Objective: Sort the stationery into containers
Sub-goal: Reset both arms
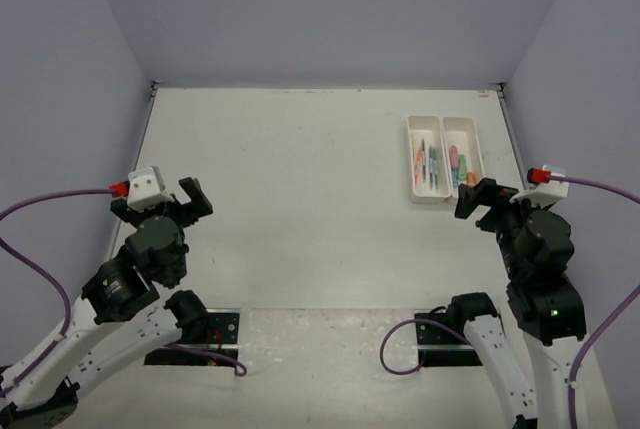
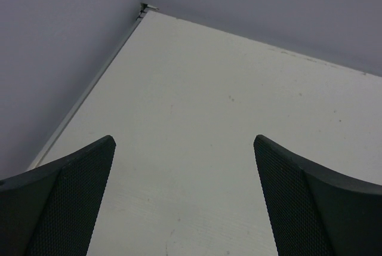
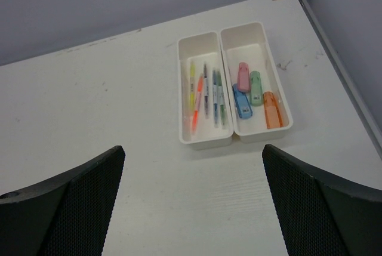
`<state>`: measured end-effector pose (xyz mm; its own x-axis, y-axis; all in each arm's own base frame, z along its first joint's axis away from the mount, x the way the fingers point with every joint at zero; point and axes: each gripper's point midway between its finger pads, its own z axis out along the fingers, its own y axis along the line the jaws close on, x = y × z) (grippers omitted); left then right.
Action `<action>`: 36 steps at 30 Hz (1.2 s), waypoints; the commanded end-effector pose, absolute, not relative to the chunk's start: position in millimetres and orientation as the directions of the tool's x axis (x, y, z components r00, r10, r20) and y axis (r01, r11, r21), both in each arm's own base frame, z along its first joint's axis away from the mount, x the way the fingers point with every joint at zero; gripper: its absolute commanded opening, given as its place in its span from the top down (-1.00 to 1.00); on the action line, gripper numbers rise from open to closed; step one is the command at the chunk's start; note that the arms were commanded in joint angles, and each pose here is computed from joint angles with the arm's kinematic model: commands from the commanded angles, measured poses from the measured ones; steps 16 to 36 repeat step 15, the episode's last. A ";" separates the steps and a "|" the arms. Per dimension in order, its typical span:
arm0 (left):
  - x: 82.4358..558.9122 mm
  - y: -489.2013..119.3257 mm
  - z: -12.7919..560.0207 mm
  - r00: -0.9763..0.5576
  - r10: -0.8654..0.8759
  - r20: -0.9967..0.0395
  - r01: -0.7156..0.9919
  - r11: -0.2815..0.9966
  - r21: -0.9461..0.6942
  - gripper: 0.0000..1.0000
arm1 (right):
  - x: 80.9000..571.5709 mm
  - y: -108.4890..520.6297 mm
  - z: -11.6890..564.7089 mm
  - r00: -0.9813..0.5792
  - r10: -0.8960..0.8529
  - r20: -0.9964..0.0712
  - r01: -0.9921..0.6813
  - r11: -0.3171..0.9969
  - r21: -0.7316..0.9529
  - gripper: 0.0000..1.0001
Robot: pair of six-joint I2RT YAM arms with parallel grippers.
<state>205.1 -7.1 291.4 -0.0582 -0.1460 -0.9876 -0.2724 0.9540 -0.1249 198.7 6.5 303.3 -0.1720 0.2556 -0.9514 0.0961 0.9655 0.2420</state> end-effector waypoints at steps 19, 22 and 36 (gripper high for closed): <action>256.1 12.6 278.7 -0.068 -0.238 -0.969 -0.266 0.940 -0.212 -1.00 | 203.0 4.6 305.3 -0.144 0.267 -0.953 0.106 0.962 0.253 -0.98; 256.1 12.6 278.7 -0.068 -0.238 -0.969 -0.266 0.940 -0.212 -1.00 | 203.0 4.6 305.3 -0.144 0.267 -0.953 0.106 0.962 0.253 -0.98; 256.1 12.6 278.7 -0.068 -0.238 -0.969 -0.266 0.940 -0.212 -1.00 | 203.0 4.6 305.3 -0.144 0.267 -0.953 0.106 0.962 0.253 -0.98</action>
